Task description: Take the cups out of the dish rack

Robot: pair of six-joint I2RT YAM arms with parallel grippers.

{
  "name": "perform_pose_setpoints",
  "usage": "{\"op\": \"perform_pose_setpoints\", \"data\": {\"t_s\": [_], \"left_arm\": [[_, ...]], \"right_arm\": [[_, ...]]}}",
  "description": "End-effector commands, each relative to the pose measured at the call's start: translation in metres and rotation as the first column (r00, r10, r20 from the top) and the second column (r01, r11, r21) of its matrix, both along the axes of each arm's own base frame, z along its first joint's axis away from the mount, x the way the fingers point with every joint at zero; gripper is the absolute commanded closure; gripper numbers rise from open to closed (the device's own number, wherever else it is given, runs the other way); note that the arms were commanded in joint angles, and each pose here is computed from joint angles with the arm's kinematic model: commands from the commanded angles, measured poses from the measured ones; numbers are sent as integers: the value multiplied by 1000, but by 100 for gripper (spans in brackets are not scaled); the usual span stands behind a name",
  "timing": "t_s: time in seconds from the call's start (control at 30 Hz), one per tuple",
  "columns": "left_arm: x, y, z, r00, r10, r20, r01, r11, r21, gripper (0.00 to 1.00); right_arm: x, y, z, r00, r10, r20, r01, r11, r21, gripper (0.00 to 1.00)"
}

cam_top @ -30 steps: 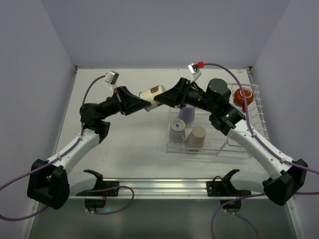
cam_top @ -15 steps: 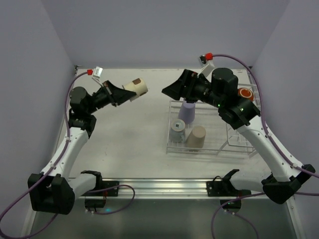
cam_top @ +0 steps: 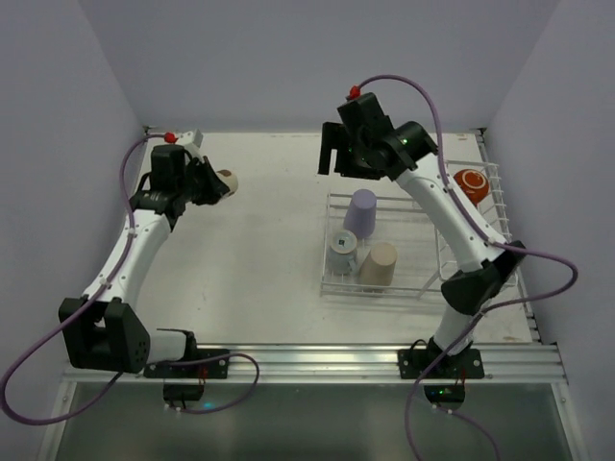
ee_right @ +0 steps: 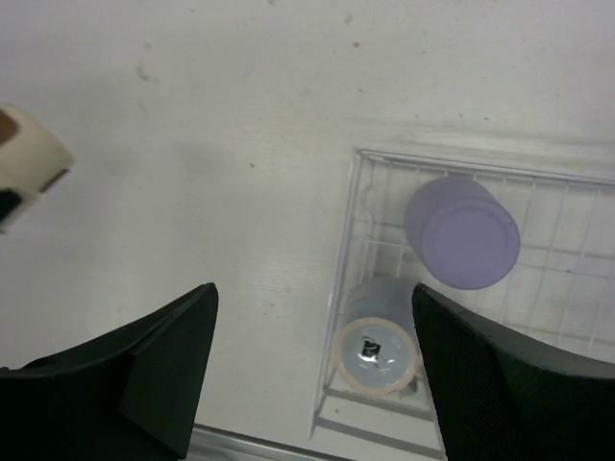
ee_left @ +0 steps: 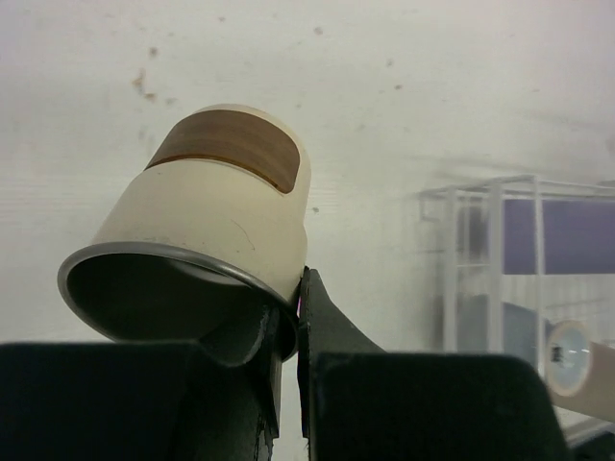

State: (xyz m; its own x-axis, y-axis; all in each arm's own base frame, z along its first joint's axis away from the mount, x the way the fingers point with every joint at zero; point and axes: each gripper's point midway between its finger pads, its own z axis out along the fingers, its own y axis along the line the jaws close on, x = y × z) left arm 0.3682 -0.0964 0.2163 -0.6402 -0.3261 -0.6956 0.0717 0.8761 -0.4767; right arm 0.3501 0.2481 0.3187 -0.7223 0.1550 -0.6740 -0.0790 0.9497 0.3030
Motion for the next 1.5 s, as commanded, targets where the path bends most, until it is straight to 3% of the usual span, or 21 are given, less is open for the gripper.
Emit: {"op": "perform_pose_setpoints", "data": {"t_s": [0.0,0.23,0.47,0.7,0.8,1.37,1.47], "left_arm": [[2,39,-22,995,74,-63,-58,971,230,100],[9,66,-51,976,146,-164,-64,905,420,100],[13,73,-64,950,138,-280,48,822,568,100],[12,49,-87,905,17,-425,217,841,496,100],[9,50,-103,881,29,-472,245,827,507,100],[7,55,-131,838,75,-540,262,813,519,100],[7,53,-134,838,71,-541,258,822,508,96]], "right_arm": [[-8,-40,-24,994,-75,-78,52,964,-260,17],[-4,-35,-32,997,-37,-73,16,964,-267,16],[-7,-37,-38,996,-27,-87,1,960,-280,17],[-17,-43,-36,997,-7,-83,-16,961,-277,17],[-21,-44,-32,997,9,-72,-27,964,-264,17],[-35,-56,-27,999,28,-24,-33,969,-245,16],[-37,-58,-23,1000,21,-18,-25,970,-244,16]]}}
